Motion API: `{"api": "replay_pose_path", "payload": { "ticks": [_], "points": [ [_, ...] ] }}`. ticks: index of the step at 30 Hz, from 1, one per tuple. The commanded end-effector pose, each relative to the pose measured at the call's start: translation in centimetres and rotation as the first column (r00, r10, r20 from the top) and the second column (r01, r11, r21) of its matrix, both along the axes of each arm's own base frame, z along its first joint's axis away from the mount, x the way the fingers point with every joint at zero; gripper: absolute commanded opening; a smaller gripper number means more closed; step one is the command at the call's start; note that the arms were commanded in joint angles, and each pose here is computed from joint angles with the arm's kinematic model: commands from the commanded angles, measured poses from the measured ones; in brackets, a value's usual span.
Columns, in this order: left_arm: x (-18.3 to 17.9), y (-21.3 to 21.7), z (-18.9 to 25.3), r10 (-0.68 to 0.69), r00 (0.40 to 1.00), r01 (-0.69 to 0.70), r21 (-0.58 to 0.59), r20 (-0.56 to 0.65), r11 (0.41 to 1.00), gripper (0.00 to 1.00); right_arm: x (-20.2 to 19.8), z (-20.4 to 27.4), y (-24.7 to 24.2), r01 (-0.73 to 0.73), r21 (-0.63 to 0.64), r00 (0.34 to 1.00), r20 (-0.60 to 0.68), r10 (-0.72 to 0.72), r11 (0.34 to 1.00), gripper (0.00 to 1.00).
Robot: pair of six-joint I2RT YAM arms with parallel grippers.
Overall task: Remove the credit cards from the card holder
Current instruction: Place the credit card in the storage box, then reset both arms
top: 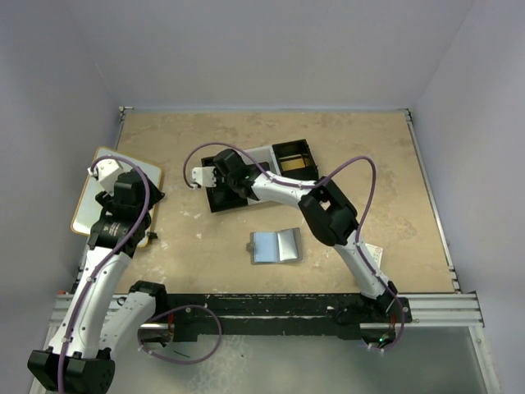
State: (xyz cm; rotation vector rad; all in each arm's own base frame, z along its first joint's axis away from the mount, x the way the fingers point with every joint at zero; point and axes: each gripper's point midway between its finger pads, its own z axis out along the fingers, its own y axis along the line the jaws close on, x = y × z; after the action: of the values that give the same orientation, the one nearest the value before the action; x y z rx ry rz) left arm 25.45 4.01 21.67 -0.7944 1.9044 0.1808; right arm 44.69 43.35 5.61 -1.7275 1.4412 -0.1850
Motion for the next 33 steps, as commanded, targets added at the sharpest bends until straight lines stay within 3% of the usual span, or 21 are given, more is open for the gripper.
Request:
{"api": "replay_pose_path", "payload": {
  "ticks": [1, 9, 13, 16, 19, 23, 26, 29, 33],
  "points": [
    [0.2, 0.0, 0.6, 0.011, 1.0, -0.011, -0.011, 0.028, 1.0, 0.71, -0.9, 4.6, 1.2, -0.016, 0.107, 1.0, -0.014, 0.018, 0.994, 0.48],
    [0.3, -0.1, 0.5, 0.0, 1.0, 0.0, -0.014, 0.027, 1.0, 0.71, -1.9, 9.4, 1.1, 0.013, 0.26, 1.0, -0.019, -0.008, 0.965, 0.5],
    [0.4, -0.1, 0.5, 0.001, 1.0, 0.0, -0.013, 0.027, 1.0, 0.71, -2.5, 15.3, -0.3, 0.082, 0.462, 0.996, -0.02, -0.082, 0.883, 0.54],
    [0.2, 0.4, 0.5, 0.024, 0.999, -0.024, 0.003, 0.022, 1.0, 0.71, -2.5, 21.2, -3.4, 0.178, 0.66, 0.982, -0.072, -0.174, 0.73, 0.59],
    [0.1, 0.7, 0.3, 0.043, 0.999, -0.043, 0.014, 0.009, 0.999, 0.72, -2.6, 25.1, -8.6, 0.295, 0.775, 0.942, -0.137, -0.306, 0.559, 0.64],
    [0.2, 1.0, 0.0, 0.067, 0.998, -0.066, 0.028, -0.012, 0.997, 0.72, -2.7, 25.7, -18.4, 0.48, 0.843, 0.82, -0.333, -0.465, 0.243, 0.83],
    [0.1, 1.6, 0.1, 0.093, 0.995, -0.091, 0.054, -0.03, 0.994, 0.72, -3.4, 22.6, -27.2, 0.609, 0.793, 0.676, -0.512, -0.53, 0.012, 0.92],
    [0.0, 1.9, 0.3, 0.109, 0.994, -0.106, 0.068, -0.031, 0.992, 0.72, -5.6, 20.4, -32.3, 0.649, 0.757, 0.578, -0.558, -0.595, -0.079, 0.99],
    [-0.6, 2.8, 2.1, 0.163, 0.987, -0.16, 0.093, -0.017, 0.983, 0.74, -8.9, 21.5, -35.7, 0.627, 0.771, 0.549, -0.541, -0.637, -0.114, 1.0]
  ]
}}
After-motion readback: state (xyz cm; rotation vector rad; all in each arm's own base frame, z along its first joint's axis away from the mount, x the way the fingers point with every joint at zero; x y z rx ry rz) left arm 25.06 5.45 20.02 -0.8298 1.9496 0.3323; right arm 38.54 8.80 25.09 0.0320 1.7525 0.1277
